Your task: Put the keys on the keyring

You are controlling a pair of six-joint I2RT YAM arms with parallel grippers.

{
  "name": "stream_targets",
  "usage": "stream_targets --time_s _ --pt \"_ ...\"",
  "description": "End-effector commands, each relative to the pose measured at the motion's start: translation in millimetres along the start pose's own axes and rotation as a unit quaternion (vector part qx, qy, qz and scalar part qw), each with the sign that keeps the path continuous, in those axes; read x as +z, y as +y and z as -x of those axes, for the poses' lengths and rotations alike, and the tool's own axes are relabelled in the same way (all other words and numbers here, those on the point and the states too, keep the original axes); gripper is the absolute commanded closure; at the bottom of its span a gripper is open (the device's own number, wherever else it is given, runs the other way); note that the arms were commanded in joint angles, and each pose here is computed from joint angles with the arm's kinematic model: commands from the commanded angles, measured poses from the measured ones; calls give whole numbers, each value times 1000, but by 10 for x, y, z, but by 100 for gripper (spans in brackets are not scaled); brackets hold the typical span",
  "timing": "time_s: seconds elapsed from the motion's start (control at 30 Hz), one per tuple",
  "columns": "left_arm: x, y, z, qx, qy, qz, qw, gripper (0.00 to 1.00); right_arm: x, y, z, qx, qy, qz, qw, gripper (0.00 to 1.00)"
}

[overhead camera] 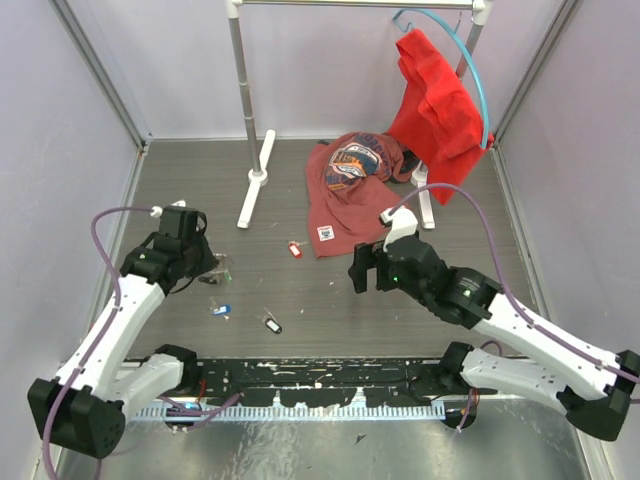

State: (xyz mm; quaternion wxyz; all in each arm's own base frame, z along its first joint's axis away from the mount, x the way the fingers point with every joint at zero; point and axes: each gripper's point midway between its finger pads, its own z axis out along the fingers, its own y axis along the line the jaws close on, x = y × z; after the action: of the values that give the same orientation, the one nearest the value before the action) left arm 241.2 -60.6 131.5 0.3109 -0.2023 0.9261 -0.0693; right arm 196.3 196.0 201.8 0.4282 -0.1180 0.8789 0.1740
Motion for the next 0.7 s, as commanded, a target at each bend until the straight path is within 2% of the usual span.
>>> stream_targets --time_s 0.0,0.1,0.23,0.3,0.47,0.6,0.67 --pt "-412 -410 172 41 -22 -81 996 100 -286 53 550 20 -125 34 991 0" --pt "-657 -730 152 79 -11 -136 987 100 -433 88 700 14 -156 53 986 0" --pt "-985 -1220 79 135 -2 -213 968 100 -566 291 757 -33 -139 106 984 2" --pt "-1156 -1436 50 163 -2 -247 955 100 -644 418 771 -55 -131 142 980 6" --pt "-1543 -1874 -59 239 -9 -323 916 100 -891 653 851 -94 -158 223 957 9" --pt "-1733 -2102 -202 302 -15 -359 883 100 -1060 877 853 -126 -151 290 937 24" --pt "-1798 -2202 -301 334 -13 -374 865 100 -1094 968 823 -140 -140 315 928 28"
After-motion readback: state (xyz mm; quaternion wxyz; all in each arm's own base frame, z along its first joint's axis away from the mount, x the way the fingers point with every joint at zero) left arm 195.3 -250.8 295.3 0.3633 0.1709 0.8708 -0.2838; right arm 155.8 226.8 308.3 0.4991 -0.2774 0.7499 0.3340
